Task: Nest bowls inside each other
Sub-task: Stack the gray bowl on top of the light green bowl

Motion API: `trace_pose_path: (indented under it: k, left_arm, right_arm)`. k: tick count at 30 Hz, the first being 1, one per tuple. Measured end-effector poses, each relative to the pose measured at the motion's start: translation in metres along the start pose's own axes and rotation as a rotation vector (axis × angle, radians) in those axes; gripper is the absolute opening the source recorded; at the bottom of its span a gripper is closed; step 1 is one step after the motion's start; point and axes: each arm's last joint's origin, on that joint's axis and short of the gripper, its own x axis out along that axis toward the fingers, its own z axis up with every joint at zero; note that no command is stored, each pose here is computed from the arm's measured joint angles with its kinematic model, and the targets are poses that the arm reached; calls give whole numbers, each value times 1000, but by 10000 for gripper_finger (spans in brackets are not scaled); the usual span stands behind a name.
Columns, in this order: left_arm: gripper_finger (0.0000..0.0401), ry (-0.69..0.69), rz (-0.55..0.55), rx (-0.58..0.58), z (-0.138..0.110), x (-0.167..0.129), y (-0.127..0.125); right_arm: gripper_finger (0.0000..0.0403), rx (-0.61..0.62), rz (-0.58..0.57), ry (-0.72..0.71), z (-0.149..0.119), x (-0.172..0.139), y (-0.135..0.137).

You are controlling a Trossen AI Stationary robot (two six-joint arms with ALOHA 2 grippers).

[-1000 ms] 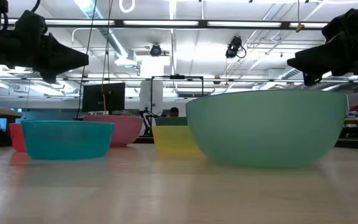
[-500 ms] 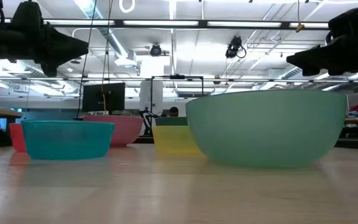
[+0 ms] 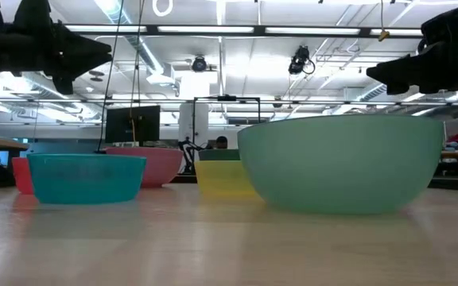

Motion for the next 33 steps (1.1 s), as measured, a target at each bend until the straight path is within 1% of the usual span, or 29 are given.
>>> trace_pose_path:
  k: [6,9,11,13,17,19,24,27,30,33]
  left_arm:
    - [117,-5,-1,-18,1,0,0]
    - [117,-5,-1,-27,1,0,0]
    - [117,-5,-1,-45,1,0,0]
    - [117,-14,-2,-90,2,0,0]
    - [117,-75,-15,-226,8,0,-1]
    - [117,-98,-20,-253,11,-1,-1]
    - [117,-114,-23,-262,12,-1,-1]
    - [117,-114,-23,-261,12,-1,-1]
    - [117,-115,-24,-268,12,-1,-1]
    - [117,-135,-29,-268,15,-1,-1]
  right_arm:
    - [112,60,5,-48,5,0,0]
    - [112,142,6,-72,7,0,-1]
    - [112,183,4,-118,11,-1,-1]
    - [112,199,-1,-185,18,-2,-2]
    - [112,227,-10,-328,31,-5,-4]
    - [112,244,-40,-366,36,-7,-6]
    - [112,255,-118,-431,51,-10,-10]
    - [111,243,-139,-434,54,-11,-11]
    - [109,250,-197,-439,57,-11,-13]
    - [105,251,-235,-409,58,-8,-15]
